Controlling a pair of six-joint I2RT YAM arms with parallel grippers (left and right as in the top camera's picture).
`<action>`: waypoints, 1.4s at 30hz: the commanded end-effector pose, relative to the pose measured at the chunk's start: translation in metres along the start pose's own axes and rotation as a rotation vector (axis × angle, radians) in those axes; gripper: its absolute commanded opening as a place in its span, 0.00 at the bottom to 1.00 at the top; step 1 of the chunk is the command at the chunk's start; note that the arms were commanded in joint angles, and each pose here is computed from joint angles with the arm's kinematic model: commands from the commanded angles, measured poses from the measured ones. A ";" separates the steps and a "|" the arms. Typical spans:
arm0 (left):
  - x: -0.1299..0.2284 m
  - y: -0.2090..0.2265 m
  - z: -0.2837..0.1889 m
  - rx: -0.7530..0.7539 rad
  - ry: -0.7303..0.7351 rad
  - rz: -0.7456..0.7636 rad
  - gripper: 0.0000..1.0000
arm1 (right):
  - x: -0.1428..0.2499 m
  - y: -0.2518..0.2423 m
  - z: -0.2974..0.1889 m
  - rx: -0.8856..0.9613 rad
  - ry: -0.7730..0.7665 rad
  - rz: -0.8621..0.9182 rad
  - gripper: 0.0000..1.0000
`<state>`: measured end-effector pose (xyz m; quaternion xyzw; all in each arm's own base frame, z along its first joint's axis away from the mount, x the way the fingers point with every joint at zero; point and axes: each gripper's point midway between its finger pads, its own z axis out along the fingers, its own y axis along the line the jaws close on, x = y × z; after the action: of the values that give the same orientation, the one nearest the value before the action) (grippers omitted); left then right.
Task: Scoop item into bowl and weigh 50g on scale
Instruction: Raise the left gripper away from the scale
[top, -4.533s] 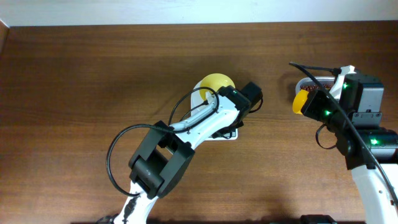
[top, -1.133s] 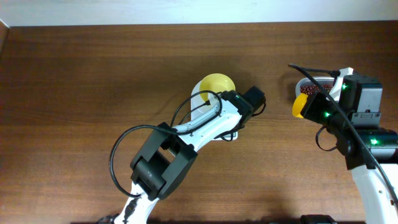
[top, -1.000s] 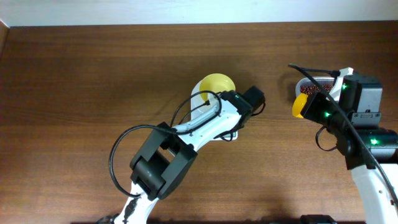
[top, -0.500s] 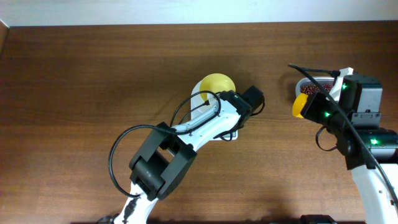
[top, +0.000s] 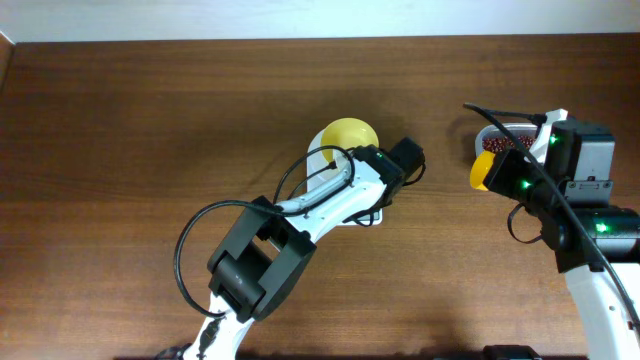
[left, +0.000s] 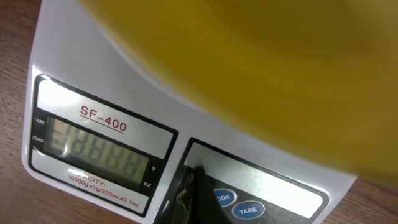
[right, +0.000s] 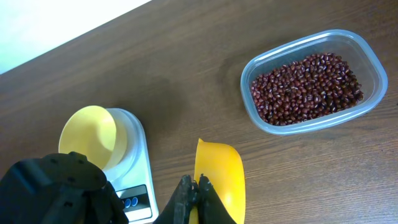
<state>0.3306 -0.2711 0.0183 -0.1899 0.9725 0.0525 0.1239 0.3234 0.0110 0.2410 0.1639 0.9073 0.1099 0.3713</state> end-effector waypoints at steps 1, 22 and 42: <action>0.006 0.006 0.017 -0.026 0.029 -0.011 0.00 | -0.007 0.000 -0.003 0.007 -0.019 -0.007 0.04; -0.006 0.007 -0.022 0.015 -0.036 -0.003 0.00 | -0.008 -0.004 -0.003 0.032 -0.029 -0.008 0.04; -0.005 0.012 -0.023 -0.005 -0.030 0.003 0.00 | -0.010 -0.008 -0.004 0.056 -0.039 -0.011 0.04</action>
<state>0.3246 -0.2645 0.0283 -0.1870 0.9726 0.0625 0.1232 0.3236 0.0045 0.2407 0.1708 0.9065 0.0926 0.3748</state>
